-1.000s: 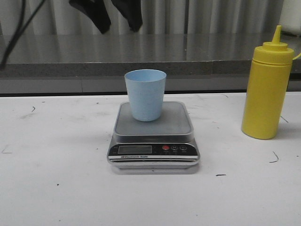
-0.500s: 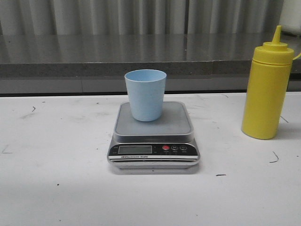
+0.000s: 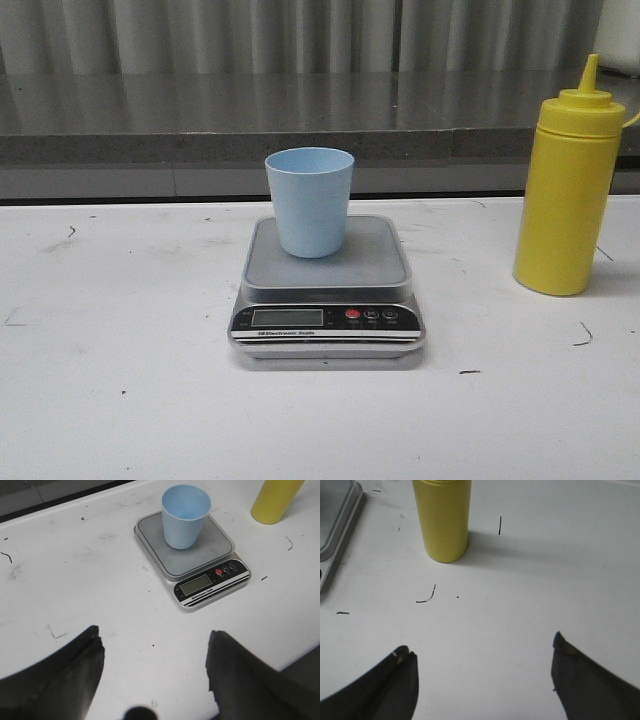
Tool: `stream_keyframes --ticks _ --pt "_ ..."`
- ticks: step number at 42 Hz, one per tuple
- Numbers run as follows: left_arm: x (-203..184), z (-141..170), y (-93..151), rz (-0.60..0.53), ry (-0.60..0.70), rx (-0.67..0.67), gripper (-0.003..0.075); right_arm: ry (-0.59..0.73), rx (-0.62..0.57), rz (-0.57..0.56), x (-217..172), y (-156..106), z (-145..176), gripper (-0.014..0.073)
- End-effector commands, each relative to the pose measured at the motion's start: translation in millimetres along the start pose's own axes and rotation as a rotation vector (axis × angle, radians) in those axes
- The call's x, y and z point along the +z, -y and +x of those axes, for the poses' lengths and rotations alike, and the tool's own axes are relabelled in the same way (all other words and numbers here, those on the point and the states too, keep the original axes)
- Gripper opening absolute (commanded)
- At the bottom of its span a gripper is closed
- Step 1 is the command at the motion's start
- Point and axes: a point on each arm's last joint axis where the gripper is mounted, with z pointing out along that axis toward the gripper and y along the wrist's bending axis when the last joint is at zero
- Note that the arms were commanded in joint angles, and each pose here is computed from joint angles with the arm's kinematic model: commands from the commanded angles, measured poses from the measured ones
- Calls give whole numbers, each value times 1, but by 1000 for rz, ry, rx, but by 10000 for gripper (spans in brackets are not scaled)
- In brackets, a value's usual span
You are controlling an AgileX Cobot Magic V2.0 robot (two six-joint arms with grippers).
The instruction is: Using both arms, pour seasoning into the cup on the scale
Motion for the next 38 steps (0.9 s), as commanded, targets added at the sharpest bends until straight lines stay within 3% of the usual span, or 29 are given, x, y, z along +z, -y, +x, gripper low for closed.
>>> stream_keyframes --ticks 1,29,38 --pt "-10 -10 1 11 115 1 439 88 -16 19 -6 2 -15 571" --pt "-10 -10 1 11 117 0 439 136 -13 18 -6 2 -19 571" --pt "-10 -10 1 11 117 0 439 123 -82 -24 4 -5 -30 594"
